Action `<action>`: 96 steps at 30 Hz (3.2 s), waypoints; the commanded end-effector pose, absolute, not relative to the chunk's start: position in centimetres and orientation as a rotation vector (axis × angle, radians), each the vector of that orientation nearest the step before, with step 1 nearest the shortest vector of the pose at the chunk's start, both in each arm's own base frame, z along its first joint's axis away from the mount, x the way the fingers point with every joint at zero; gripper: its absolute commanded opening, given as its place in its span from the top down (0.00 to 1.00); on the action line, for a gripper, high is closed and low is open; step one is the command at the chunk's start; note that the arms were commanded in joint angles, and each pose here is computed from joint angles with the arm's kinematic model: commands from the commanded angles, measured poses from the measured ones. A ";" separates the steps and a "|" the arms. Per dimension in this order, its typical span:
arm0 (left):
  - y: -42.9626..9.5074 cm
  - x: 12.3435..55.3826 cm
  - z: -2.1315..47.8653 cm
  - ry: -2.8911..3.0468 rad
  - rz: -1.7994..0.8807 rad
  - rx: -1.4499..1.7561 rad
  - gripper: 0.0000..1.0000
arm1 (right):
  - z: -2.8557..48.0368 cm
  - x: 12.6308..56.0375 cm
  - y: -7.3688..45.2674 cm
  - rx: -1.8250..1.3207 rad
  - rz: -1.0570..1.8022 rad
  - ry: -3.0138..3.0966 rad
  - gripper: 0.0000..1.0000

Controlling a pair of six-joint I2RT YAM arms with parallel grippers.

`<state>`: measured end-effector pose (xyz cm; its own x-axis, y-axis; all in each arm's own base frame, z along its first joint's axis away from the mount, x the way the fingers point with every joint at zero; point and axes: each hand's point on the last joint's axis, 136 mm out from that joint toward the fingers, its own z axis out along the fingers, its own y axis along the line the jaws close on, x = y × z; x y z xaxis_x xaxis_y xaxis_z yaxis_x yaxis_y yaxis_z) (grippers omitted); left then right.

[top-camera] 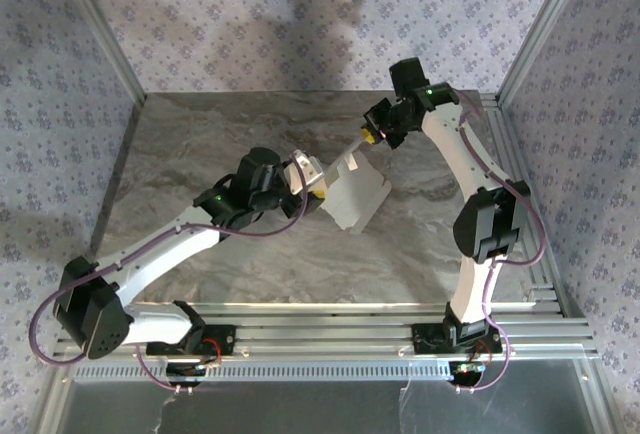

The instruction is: Fold the paper box

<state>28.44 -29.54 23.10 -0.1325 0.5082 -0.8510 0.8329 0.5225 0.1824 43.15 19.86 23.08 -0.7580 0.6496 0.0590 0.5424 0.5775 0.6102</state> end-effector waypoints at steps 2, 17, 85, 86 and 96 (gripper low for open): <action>-31.2 29.0 25.1 1.675 -0.431 1.165 0.38 | 23.3 43.1 19.8 0.995 0.941 2.664 1.00; -32.0 33.2 25.7 1.676 -0.013 0.926 0.17 | 23.4 43.5 20.0 1.109 0.997 2.622 1.00; -27.2 31.3 26.9 1.866 -0.615 0.912 0.38 | 22.5 37.6 18.2 1.874 0.606 2.398 1.00; -27.3 31.3 26.7 1.869 -0.616 0.920 0.38 | 22.5 37.7 18.4 1.871 0.613 2.398 1.00; -29.8 31.4 25.9 1.850 -0.630 1.005 0.36 | 22.5 38.0 18.8 1.869 0.631 2.405 1.00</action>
